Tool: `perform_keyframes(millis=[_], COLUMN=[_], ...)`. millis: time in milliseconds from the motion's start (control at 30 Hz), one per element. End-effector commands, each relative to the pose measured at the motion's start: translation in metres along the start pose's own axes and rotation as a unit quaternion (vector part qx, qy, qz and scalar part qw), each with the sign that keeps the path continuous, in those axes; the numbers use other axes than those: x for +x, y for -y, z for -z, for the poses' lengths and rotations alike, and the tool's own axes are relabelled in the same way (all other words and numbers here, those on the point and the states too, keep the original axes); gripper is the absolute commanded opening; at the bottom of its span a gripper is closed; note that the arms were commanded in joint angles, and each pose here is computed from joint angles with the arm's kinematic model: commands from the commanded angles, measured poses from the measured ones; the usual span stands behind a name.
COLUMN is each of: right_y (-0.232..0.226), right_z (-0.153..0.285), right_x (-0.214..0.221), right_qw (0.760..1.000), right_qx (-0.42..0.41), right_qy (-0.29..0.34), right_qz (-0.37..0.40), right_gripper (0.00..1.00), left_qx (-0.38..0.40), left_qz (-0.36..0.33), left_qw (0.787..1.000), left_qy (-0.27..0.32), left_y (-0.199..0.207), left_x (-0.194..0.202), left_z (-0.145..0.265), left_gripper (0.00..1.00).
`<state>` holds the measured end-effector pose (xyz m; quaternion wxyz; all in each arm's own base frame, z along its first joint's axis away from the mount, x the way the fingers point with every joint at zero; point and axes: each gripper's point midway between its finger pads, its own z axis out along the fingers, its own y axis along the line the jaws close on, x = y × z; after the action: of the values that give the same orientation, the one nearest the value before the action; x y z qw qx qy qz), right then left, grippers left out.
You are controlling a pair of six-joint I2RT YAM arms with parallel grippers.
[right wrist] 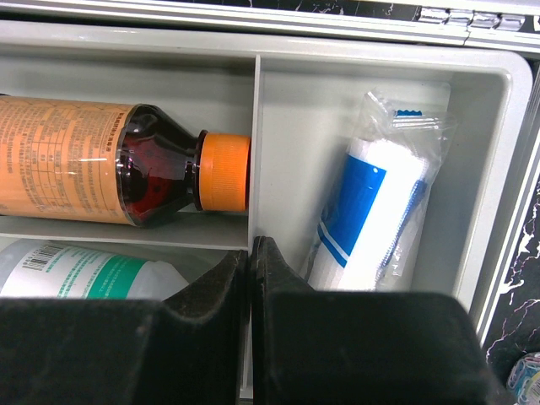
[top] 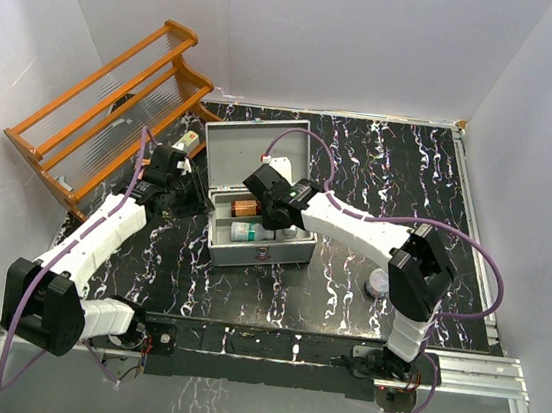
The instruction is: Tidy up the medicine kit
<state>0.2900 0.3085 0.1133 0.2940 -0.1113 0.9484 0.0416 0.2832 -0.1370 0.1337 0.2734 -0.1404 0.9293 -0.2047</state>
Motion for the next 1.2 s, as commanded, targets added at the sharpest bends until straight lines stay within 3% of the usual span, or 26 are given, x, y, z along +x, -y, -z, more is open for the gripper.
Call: perform_keyframes(millis=[0, 333, 700, 967, 1167], right_y=[-0.008, -0.006, 0.001, 0.003, 0.006], right_z=[0.006, 0.005, 0.013, 0.007, 0.027], right_x=[-0.036, -0.029, -0.033, -0.031, -0.043], right_qw=[0.998, 0.998, 0.993, 0.995, 0.993], right_qx=[-0.01, -0.014, -0.014, -0.007, -0.014], right_qy=[0.06, 0.051, 0.054, 0.052, 0.075], right_qz=[-0.03, -0.036, -0.101, -0.082, -0.091], right_gripper=[0.0, 0.0, 0.0, 0.0, 0.21], left_qx=[0.004, 0.002, 0.006, 0.005, -0.015], left_qz=[-0.006, -0.008, -0.01, -0.009, -0.02], left_qw=[1.0, 1.0, 1.0, 1.0, 0.999], left_qy=[-0.012, -0.003, 0.009, 0.008, 0.048], left_y=[-0.002, 0.0, 0.004, 0.003, 0.002], left_x=[0.008, 0.003, -0.005, -0.003, -0.024], left_z=[-0.002, 0.001, 0.005, 0.006, 0.02], left_gripper=[0.31, 0.34, 0.37, 0.39, 0.46])
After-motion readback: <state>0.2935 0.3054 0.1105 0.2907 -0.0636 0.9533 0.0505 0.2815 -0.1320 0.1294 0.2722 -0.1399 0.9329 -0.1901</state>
